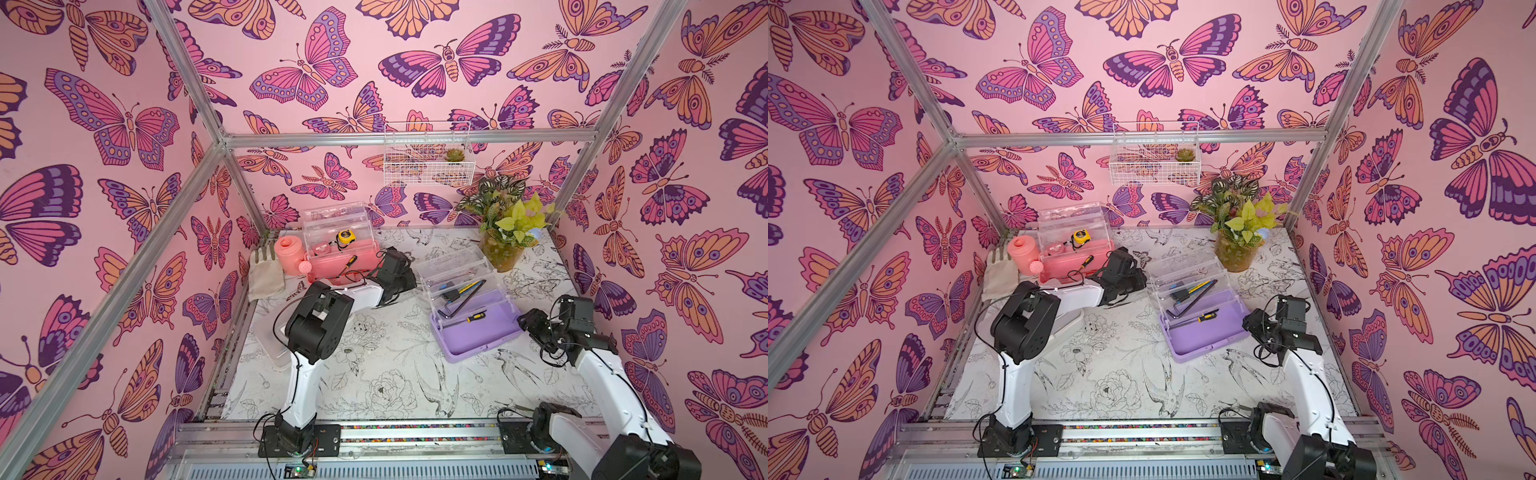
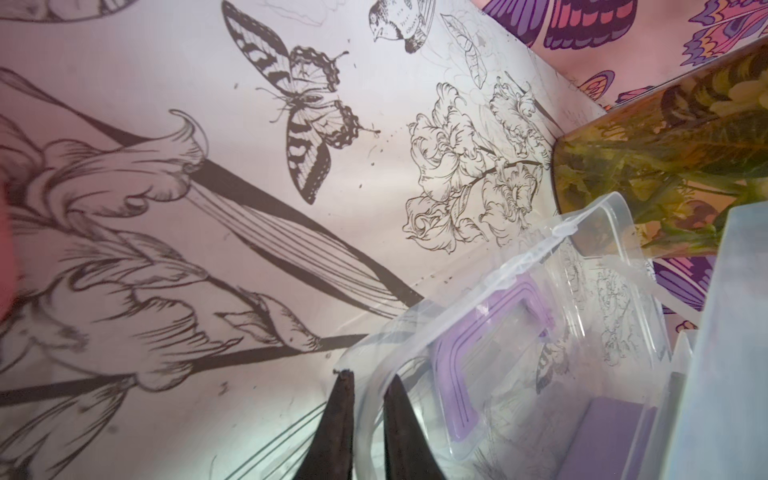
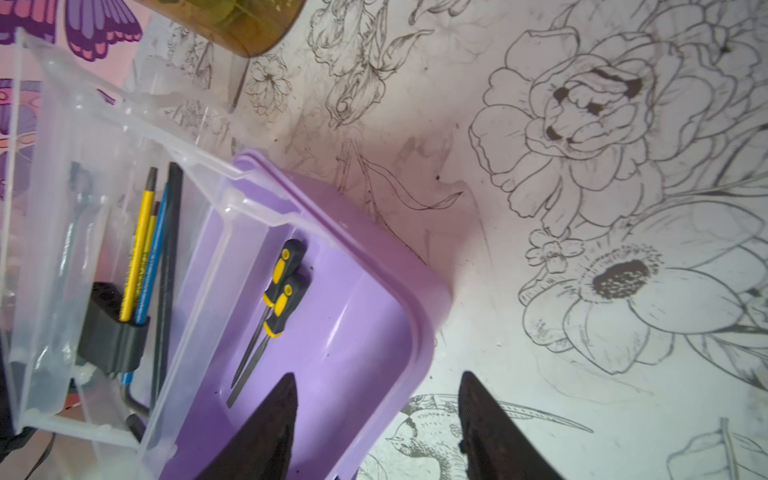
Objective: Close toolboxes
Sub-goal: Close the toolbox lid.
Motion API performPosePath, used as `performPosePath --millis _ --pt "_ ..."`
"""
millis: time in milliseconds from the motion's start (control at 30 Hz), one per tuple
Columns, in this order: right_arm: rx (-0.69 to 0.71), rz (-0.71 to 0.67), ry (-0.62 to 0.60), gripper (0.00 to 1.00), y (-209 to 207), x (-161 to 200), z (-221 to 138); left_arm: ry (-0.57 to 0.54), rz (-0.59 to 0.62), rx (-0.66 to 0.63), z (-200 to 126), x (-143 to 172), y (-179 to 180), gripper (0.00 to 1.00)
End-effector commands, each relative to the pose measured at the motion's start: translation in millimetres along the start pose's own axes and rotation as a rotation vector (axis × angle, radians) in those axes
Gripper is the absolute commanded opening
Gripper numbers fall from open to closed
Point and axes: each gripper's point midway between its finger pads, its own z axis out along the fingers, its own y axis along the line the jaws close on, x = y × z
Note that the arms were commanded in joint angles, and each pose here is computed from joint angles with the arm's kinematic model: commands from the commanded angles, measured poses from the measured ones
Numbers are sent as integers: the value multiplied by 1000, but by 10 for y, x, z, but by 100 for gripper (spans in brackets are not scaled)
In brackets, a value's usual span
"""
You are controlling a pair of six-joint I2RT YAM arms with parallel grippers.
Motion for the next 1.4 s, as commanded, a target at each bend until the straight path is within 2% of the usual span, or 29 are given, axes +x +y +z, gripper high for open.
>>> performPosePath --millis 0,67,200,400,633,767,1100,1367 --pt "76 -12 -4 63 -170 51 -39 -71 51 28 -217 -130 -126 0" --pt "54 -6 5 61 -154 88 -9 -93 71 30 -274 -160 -139 0" --pt "-11 2 44 43 -65 157 76 -124 115 41 -344 -181 -197 0" --pt "-26 -31 107 41 16 306 163 -156 145 55 -390 -199 -256 0" --pt "-12 -12 107 15 -61 341 275 -232 207 102 -531 -240 -372 0" --pt "-53 -10 106 8 46 260 366 -295 292 145 -653 -275 -494 0" --pt "-173 -61 92 9 507 80 660 -463 504 241 -1066 -255 -772 0" --pt "-223 -88 79 9 918 -84 948 -581 790 213 -1260 121 -1024 0"
